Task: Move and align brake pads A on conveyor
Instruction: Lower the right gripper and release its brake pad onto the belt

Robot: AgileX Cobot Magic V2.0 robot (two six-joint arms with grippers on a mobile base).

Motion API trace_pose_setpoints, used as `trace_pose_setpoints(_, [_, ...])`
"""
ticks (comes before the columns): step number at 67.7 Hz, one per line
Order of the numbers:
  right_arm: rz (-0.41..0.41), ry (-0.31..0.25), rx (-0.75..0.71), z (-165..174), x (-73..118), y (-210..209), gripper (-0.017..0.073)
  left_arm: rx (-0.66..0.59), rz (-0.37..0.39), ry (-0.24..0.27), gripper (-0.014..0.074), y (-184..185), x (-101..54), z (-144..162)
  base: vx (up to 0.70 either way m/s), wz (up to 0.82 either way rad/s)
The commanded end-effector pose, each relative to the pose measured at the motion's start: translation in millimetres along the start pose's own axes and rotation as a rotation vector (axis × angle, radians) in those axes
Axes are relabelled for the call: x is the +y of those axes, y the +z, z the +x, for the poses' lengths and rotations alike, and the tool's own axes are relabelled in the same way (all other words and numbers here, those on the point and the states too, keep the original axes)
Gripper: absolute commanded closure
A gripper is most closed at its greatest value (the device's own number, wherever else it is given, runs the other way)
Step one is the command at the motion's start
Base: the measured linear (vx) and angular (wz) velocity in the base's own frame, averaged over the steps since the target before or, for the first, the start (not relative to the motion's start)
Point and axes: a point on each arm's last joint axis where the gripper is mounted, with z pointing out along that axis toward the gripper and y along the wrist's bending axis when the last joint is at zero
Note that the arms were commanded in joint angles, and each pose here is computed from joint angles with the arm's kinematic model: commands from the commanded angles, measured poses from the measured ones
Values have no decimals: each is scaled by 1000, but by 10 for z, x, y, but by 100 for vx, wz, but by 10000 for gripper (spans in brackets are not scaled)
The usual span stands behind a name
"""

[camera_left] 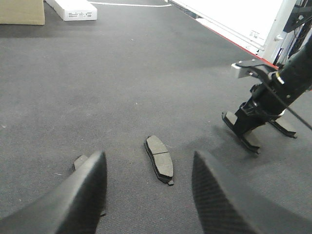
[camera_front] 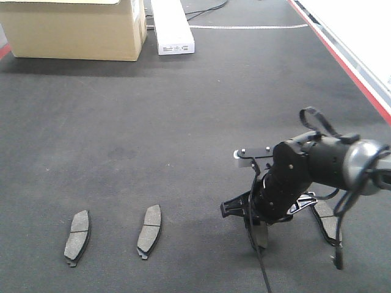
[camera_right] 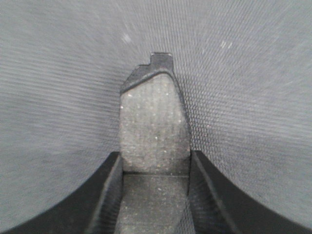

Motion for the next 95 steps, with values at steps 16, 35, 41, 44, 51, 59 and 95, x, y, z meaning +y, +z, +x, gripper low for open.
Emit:
trace_pose_setpoints(16, [-13,-21,-159,-119,-11,-455,104,-76,22,0,203,-22,-28,-125,0,0])
trace_pose_setpoints(35, [-24,-54,-434,84,-124,-1497,106,-76,22,0,203,-22,-28,-125,0,0])
trace_pose_setpoints(41, [-11,-64,-514,235,-193,-1829,106,-76,22,0,203,-22,-28,-125,0,0])
trace_pose_setpoints(44, [-8,-66,-553,326,-229,-1991,106,-76,22,0,203,-22,-28,-125,0,0])
trace_pose_setpoints(51, [-5,-75,-642,572,-314,-2302,106,-76,22,0,203,-22,-28,-125,0,0])
trace_pose_setpoints(59, [-17,-103,-742,876,-395,-2502,106,-76,22,0,203,-22,-28,-125,0,0])
trace_pose_setpoints(95, [-99,-142,-1130,2214,-714,-2296,106,-77,23,0,203,-22,-28,-126,0,0])
